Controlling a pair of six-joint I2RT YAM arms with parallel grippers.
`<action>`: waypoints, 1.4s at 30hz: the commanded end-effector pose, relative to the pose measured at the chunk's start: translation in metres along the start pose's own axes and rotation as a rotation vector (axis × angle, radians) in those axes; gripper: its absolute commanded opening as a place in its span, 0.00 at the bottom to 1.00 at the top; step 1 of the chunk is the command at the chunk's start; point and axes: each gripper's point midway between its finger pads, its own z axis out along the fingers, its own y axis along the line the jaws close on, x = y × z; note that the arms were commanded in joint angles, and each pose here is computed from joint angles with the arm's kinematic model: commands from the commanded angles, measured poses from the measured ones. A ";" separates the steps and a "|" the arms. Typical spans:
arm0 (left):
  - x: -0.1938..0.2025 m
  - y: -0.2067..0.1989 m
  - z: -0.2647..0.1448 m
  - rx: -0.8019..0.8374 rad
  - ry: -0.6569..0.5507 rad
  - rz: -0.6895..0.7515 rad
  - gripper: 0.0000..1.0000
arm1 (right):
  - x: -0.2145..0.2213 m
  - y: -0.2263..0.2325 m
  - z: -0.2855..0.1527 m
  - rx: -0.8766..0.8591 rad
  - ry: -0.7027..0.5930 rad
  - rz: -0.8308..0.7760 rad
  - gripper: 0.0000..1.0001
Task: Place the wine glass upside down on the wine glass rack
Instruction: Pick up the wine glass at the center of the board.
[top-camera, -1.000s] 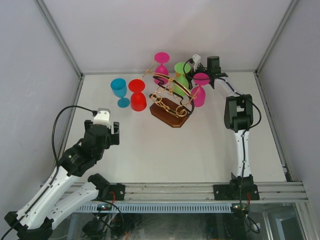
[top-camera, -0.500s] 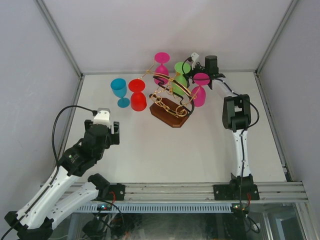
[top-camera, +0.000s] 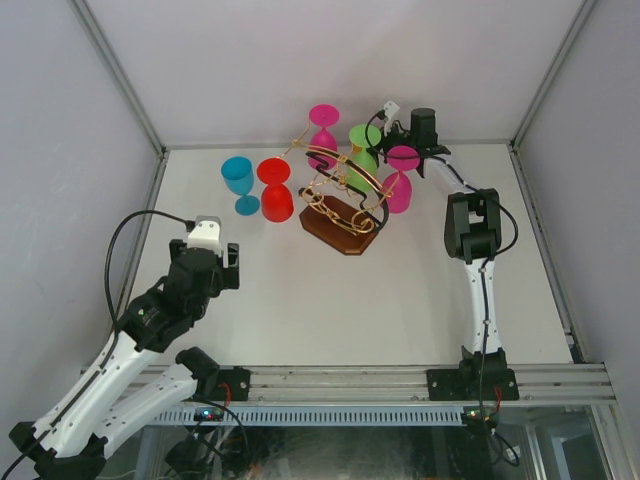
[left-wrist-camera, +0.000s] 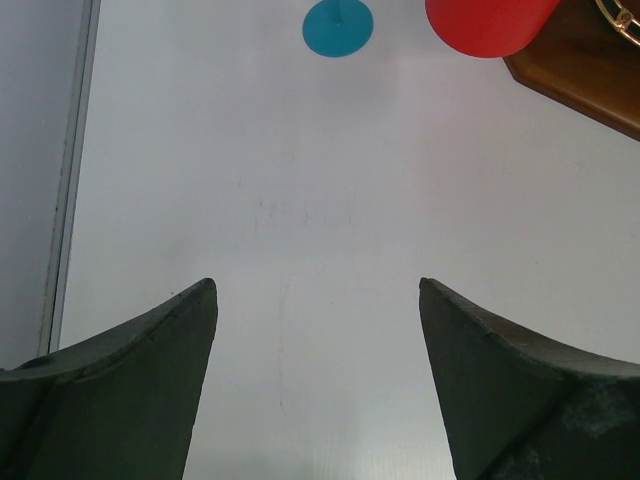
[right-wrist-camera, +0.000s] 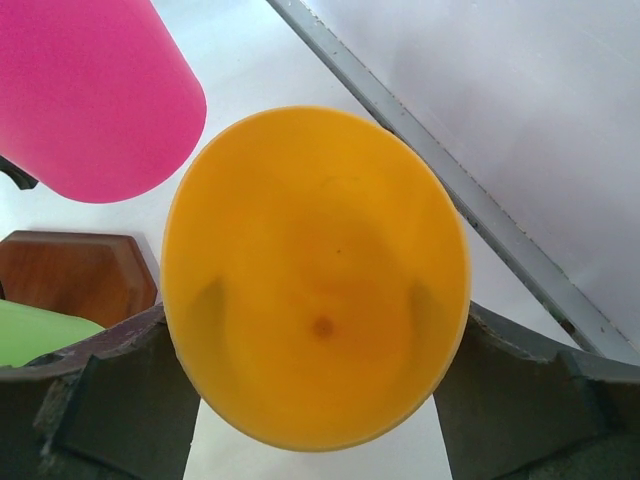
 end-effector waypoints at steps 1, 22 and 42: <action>0.001 0.003 0.006 -0.027 -0.011 0.006 0.85 | -0.024 -0.002 0.001 -0.010 -0.065 -0.036 0.74; 0.001 0.003 0.006 -0.027 -0.007 0.008 0.85 | -0.055 -0.058 -0.067 0.295 -0.201 -0.034 0.57; -0.010 0.004 -0.002 -0.004 -0.055 -0.021 0.85 | -0.053 -0.097 -0.216 0.922 -0.168 0.028 0.54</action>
